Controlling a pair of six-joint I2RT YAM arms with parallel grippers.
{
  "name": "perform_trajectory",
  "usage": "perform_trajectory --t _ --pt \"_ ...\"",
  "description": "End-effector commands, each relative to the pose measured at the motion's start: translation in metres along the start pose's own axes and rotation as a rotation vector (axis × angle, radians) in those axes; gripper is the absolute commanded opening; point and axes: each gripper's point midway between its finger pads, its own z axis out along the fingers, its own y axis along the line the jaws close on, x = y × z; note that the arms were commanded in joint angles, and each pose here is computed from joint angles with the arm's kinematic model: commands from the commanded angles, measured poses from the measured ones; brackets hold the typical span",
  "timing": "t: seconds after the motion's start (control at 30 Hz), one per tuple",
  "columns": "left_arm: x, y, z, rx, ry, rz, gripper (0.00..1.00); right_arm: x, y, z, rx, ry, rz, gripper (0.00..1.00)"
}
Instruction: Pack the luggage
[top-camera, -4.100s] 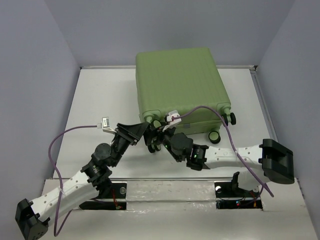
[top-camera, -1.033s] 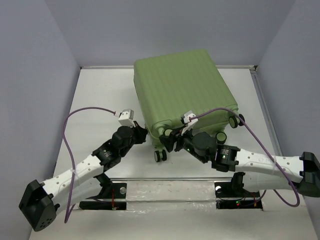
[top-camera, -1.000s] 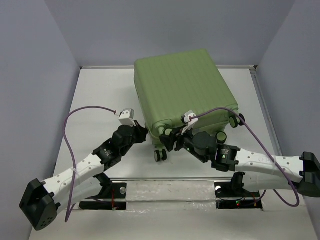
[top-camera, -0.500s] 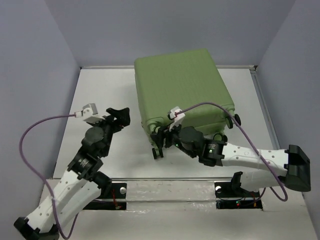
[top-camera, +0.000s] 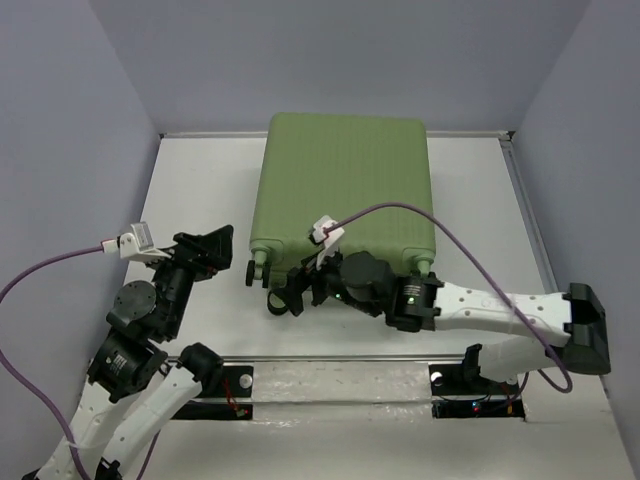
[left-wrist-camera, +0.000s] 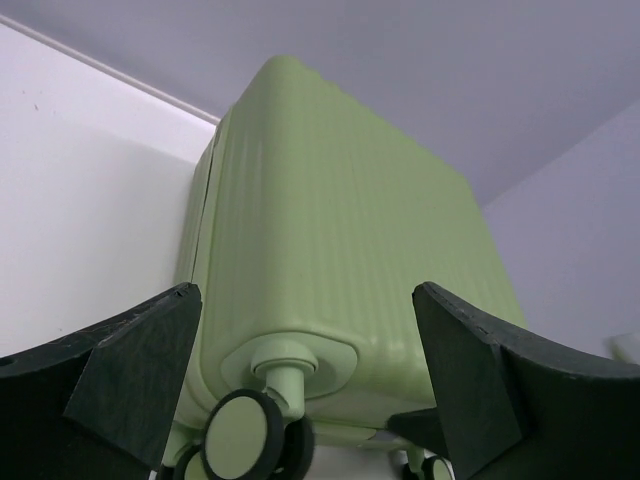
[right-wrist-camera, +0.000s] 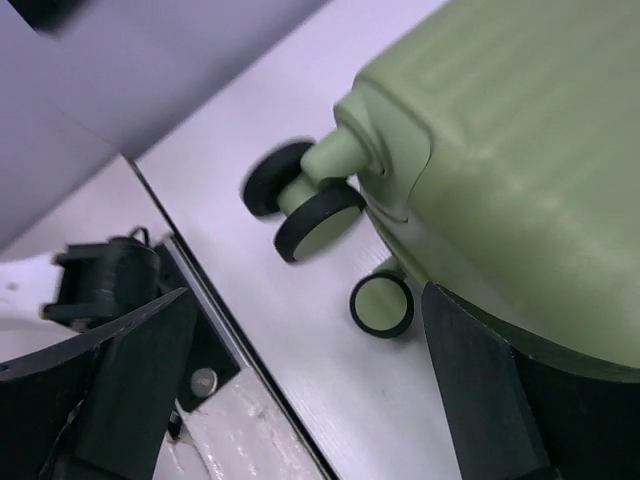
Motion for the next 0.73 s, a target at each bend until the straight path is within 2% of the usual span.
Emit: perform_trajectory --t 0.0,0.07,0.17,0.27,0.4,0.53,0.7 --pt "-0.001 -0.004 -0.015 0.054 0.018 0.016 0.99 -0.074 -0.004 -0.062 -0.023 -0.195 0.049 1.0" --pt "-0.003 -0.007 -0.019 0.077 0.014 0.006 0.99 -0.093 -0.007 -0.095 -0.054 -0.255 0.066 1.0" --pt "-0.014 -0.015 -0.027 0.129 -0.017 -0.006 0.99 -0.101 -0.013 -0.137 -0.107 -0.305 0.077 1.0" --pt "-0.027 -0.021 -0.035 0.16 -0.054 -0.016 0.99 -0.094 -0.02 -0.161 -0.135 -0.328 0.082 1.0" --pt "-0.04 -0.023 -0.042 0.173 -0.091 0.001 0.99 -0.102 -0.039 -0.211 -0.15 -0.444 0.108 1.0" --pt "-0.039 -0.024 -0.043 0.193 -0.101 0.01 0.99 -0.097 -0.066 -0.229 -0.071 -0.512 0.154 1.0" --pt "-0.026 -0.022 -0.033 0.183 -0.069 0.023 0.99 -0.091 -0.086 -0.223 0.033 -0.52 0.18 1.0"
